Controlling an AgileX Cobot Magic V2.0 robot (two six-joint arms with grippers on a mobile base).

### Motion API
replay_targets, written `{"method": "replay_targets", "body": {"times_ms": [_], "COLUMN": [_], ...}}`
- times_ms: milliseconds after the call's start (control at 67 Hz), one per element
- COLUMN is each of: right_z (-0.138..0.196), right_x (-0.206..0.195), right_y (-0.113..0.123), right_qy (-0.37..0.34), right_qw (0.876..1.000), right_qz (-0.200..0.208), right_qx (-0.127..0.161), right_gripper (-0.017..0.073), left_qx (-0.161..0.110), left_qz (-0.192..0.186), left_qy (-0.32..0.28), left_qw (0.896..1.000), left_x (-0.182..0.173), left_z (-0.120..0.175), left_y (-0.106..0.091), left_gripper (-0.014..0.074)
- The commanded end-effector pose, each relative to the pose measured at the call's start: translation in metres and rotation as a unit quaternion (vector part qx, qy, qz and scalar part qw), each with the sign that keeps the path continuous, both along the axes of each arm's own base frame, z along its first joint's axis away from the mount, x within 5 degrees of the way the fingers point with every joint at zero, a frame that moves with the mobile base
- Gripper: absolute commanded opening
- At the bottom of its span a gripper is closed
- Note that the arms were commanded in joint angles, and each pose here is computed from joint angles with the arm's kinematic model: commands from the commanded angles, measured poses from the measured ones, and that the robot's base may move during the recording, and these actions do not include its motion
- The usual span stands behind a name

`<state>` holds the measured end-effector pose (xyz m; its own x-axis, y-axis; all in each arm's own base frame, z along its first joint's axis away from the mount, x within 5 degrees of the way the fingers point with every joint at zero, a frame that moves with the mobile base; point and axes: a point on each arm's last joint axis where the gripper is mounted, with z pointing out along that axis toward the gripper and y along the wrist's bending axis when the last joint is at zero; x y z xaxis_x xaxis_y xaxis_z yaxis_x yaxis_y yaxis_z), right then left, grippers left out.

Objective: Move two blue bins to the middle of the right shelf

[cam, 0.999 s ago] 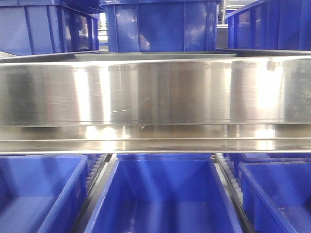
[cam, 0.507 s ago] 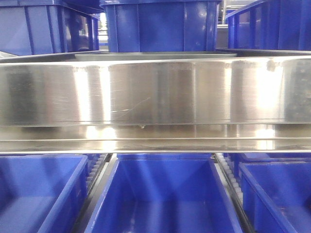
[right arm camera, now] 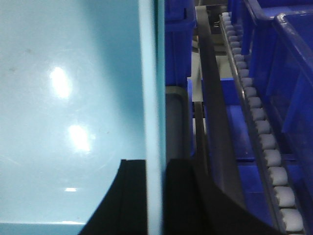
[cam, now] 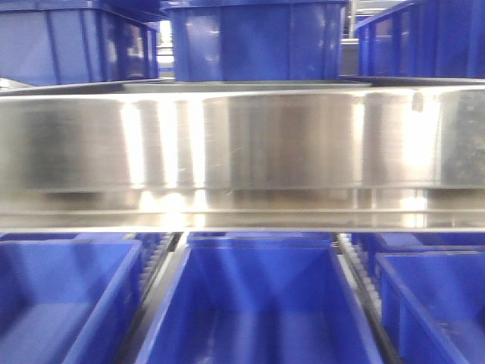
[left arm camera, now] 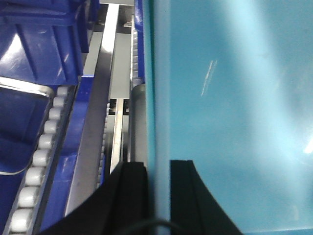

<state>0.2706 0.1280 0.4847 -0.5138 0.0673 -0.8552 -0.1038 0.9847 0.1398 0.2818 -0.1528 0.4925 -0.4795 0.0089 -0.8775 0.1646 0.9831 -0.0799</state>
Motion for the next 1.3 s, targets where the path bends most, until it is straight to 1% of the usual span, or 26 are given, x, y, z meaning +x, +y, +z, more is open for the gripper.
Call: {"method": "replay_targets", "body": {"times_ms": [0, 1283], "right_z": [0.0185, 0.0185], "right_x": [-0.0025, -0.0025], "right_y": [-0.0014, -0.0014], "right_qy": [-0.069, -0.069], "right_qw": [0.997, 0.997], "right_qz": [0.011, 0.011], "right_qx": [0.015, 0.015], "right_gripper": [-0.0166, -0.0166], "left_qx": [-0.017, -0.017], "left_qz": [-0.008, -0.008], "left_qy": [-0.044, -0.044], "left_qw": [0.999, 0.999], "left_x": [-0.0036, -0.0036], "left_z": [0.0146, 0.0146], "left_y": [0.0011, 0.0011], "left_gripper": [-0.0111, -0.0111]}}
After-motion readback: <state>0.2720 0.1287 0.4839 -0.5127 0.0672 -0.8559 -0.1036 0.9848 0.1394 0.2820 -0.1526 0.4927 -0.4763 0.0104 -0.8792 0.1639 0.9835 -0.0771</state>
